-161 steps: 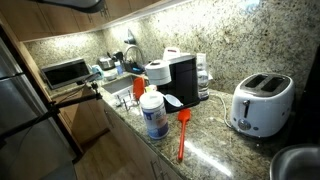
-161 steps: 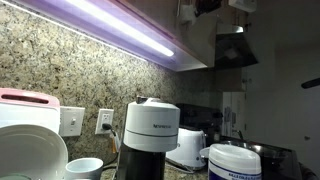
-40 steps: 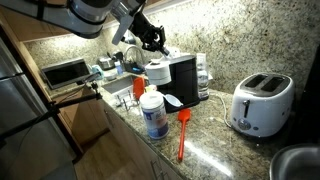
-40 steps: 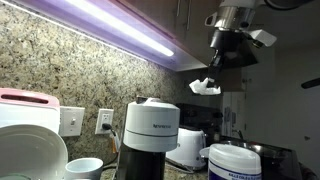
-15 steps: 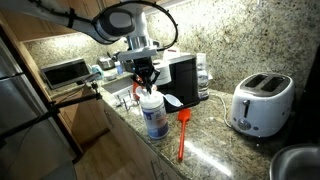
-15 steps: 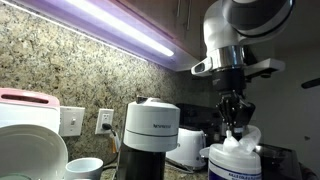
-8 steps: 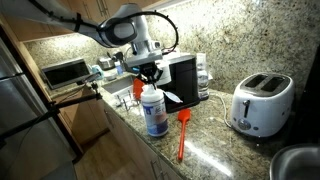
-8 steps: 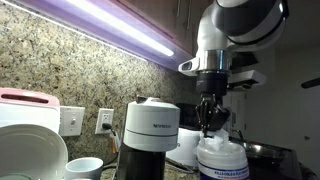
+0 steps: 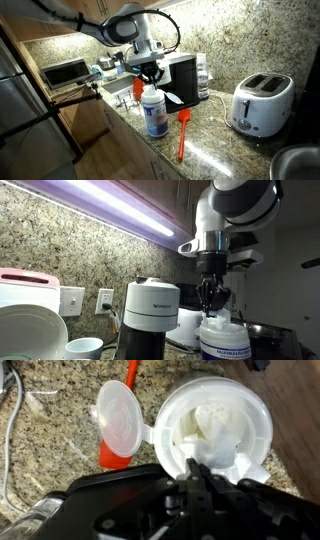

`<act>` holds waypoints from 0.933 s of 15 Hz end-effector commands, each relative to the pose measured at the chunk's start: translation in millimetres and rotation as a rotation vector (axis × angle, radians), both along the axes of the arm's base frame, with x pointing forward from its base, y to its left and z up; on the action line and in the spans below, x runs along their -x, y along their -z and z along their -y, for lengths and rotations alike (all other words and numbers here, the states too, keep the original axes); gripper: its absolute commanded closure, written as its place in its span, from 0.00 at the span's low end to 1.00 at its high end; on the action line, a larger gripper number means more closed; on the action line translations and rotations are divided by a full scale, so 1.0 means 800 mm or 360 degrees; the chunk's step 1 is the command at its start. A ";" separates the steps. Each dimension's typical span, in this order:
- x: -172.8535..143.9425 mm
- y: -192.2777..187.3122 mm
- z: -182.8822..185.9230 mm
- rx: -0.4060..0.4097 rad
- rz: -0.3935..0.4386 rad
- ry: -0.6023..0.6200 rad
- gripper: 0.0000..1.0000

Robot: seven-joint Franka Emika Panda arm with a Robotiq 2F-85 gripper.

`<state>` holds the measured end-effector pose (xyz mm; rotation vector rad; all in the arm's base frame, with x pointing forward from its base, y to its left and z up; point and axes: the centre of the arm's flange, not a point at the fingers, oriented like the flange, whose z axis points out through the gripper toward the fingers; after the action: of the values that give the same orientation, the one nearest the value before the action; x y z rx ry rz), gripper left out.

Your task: Pick up the paper towel and wipe the door handle of the cabinet. Pick up the orange spoon and move it to the right.

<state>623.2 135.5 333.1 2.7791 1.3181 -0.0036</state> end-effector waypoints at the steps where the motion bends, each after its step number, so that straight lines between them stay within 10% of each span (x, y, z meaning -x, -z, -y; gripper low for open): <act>1: 0.002 -0.008 0.003 0.0057 -0.0122 0.0006 0.99; 9: 0.013 0.004 0.011 0.0089 -0.0330 0.0013 0.99; 10: 0.013 0.006 0.010 0.0120 -0.0336 0.0014 0.95; 11: 0.012 0.008 0.009 0.0111 -0.0329 0.0015 0.71; 14: 0.010 0.013 0.005 0.0118 -0.0323 -0.0004 0.61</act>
<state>607.3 126.6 321.3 2.7908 1.3285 -0.3083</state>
